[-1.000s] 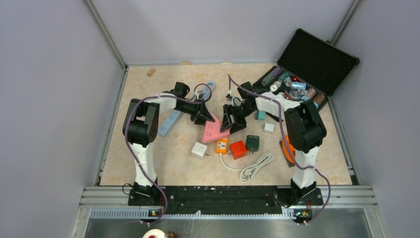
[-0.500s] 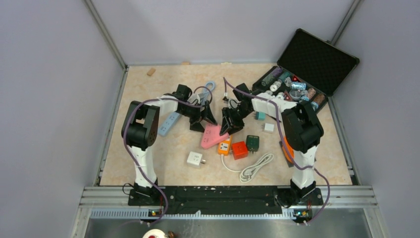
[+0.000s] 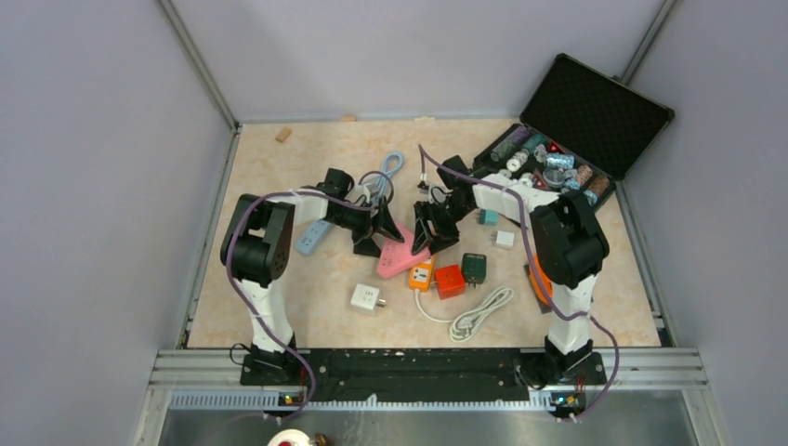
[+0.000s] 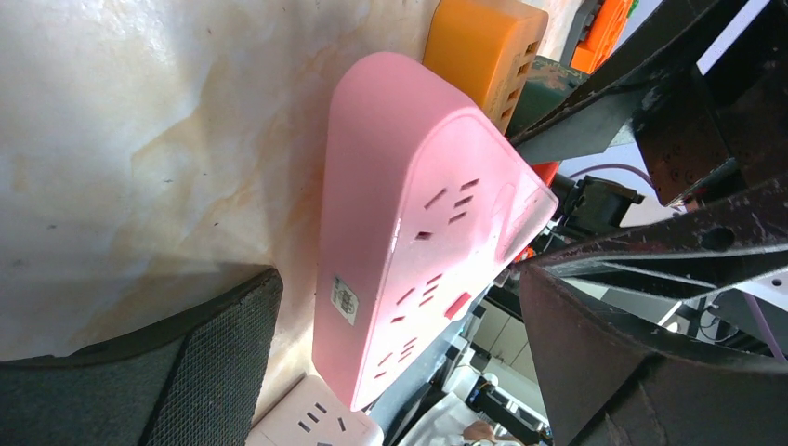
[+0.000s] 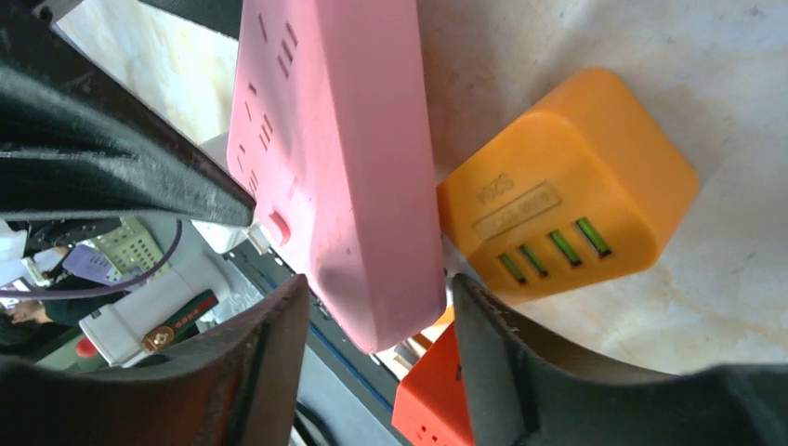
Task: Insert the plug
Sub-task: Insert the plug into the socket.
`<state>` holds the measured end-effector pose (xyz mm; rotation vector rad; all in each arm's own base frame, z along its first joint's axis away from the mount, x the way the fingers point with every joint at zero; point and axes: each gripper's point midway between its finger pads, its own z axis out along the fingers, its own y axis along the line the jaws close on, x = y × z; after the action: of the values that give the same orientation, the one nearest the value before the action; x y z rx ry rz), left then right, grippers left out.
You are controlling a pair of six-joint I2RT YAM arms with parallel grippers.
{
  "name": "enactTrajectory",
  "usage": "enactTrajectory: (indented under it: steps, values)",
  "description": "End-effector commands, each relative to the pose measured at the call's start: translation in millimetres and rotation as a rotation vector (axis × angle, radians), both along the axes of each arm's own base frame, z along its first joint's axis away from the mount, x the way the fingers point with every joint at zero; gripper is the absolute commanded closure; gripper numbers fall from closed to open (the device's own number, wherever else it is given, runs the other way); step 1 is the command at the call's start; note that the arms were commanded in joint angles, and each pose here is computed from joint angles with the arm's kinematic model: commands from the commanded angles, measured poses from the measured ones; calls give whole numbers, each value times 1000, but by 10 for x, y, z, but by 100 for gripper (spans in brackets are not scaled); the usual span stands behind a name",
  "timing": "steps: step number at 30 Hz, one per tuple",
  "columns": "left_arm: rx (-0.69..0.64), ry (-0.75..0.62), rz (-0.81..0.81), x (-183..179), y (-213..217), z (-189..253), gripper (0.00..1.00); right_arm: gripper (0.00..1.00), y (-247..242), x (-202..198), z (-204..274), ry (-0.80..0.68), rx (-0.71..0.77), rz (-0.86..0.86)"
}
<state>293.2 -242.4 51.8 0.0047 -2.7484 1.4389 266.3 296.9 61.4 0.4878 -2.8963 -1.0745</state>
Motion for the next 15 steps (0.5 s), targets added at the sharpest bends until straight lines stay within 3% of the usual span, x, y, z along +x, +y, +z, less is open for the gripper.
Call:
enactTrajectory:
  steps: [1, 7, 15]
  values:
    - [117, -16, 26, -38, 146, -289, 1, 37, -227, -8, -100, -70, -151, 13]
    - [118, -22, 36, -3, 145, -273, 1, 27, -179, 38, 172, -68, -92, -24]
    - [116, -15, 28, -14, 144, -292, 1, 29, -193, -29, -2, 74, 22, -96]
